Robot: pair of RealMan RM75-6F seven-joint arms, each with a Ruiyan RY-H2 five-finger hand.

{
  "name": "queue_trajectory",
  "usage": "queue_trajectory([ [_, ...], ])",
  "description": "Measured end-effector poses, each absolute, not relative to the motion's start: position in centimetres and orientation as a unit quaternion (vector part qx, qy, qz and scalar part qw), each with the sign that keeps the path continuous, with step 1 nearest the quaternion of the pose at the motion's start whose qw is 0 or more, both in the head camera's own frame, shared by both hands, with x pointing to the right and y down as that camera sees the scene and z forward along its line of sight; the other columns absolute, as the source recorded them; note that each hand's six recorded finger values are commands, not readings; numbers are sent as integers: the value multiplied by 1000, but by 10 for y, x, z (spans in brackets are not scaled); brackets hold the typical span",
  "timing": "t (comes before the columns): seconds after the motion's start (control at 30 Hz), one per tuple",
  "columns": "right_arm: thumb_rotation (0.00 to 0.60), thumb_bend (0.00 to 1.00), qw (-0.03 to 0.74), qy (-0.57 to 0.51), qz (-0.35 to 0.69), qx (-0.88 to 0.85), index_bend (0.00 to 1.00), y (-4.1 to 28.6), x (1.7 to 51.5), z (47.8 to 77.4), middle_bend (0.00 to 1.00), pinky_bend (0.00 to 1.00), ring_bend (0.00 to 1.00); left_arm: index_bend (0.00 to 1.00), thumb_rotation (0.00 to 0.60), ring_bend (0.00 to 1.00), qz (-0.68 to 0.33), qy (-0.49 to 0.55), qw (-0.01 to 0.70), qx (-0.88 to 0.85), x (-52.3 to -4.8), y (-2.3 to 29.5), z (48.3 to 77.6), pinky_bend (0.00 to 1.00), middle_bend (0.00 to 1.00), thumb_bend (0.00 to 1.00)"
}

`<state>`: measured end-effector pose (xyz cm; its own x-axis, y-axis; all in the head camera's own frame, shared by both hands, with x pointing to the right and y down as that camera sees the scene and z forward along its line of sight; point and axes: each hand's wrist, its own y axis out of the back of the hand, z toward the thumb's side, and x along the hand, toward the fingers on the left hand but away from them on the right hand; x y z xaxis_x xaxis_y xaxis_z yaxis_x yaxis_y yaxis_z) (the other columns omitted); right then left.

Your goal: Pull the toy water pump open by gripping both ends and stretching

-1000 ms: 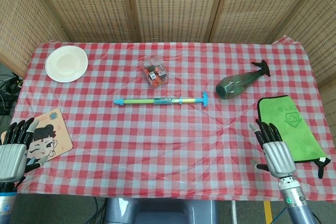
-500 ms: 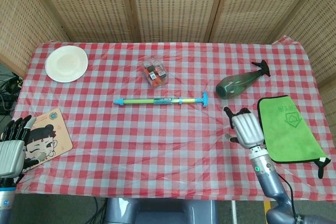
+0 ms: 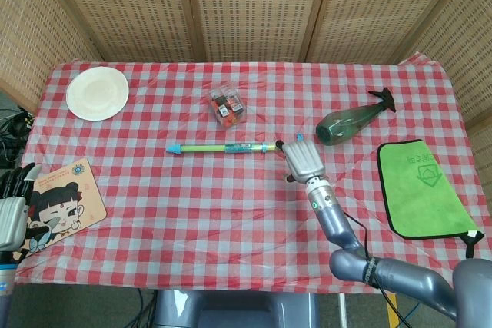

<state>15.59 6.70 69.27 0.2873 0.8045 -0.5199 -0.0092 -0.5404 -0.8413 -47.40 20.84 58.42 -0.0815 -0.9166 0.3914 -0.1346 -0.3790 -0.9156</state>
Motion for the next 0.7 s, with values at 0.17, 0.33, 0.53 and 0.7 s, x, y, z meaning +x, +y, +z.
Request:
queue_trajectory([
  [0.17, 600, 415, 384, -271, 539, -699, 400, 53, 140, 710, 1000, 778, 1000, 0, 600, 0, -586, 446, 331, -590, -475, 207, 586, 0, 0, 122],
  [0.33, 600, 422, 380, -268, 553, -691, 415, 44, 140, 720, 1000, 778, 1000, 0, 600, 0, -589, 443, 329, -591, -476, 207, 588, 0, 0, 122],
  [0.53, 600, 423, 374, -270, 567, -682, 434, 33, 144, 729, 1000, 778, 1000, 0, 600, 0, -590, 442, 329, -591, -476, 206, 589, 0, 0, 122],
  [0.7, 600, 446, 367, -273, 577, -677, 458, 28, 148, 738, 1000, 778, 1000, 0, 600, 0, -593, 444, 327, -587, -479, 205, 590, 0, 0, 122],
])
